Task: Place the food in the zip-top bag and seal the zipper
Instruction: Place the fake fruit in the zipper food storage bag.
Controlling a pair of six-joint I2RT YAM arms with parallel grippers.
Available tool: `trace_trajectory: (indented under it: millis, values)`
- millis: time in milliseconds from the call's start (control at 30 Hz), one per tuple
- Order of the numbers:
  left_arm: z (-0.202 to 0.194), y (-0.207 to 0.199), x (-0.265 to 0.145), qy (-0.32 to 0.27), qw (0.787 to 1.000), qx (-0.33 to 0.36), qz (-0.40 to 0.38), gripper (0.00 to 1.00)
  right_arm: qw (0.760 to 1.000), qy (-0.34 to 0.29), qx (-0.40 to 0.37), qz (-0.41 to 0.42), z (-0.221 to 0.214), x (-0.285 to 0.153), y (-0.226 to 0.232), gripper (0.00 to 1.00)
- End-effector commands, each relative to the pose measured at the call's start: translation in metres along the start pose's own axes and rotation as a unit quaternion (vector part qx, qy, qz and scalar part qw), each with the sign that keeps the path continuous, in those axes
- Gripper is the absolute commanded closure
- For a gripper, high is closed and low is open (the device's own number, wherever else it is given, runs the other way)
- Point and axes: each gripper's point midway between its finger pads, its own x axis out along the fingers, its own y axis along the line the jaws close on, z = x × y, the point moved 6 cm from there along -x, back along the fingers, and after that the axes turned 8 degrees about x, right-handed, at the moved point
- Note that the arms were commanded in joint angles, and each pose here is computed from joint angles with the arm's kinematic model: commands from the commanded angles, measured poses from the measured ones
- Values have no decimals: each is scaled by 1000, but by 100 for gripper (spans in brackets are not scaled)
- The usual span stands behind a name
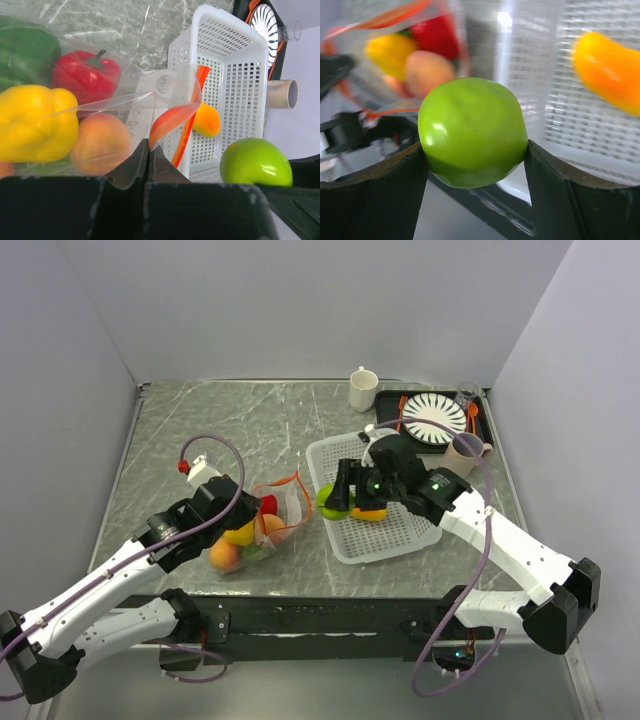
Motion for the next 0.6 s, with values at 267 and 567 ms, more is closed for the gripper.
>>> trace_trajectory:
  millis: [267,567]
  values:
    - [5,-13,-2,-4,999,-12,-36,99,993,11,-35,111,11,59,96,87]
    - [21,-30,-19,-13,998,-1,-68,99,997,17,-58,48,-6,79,80,22]
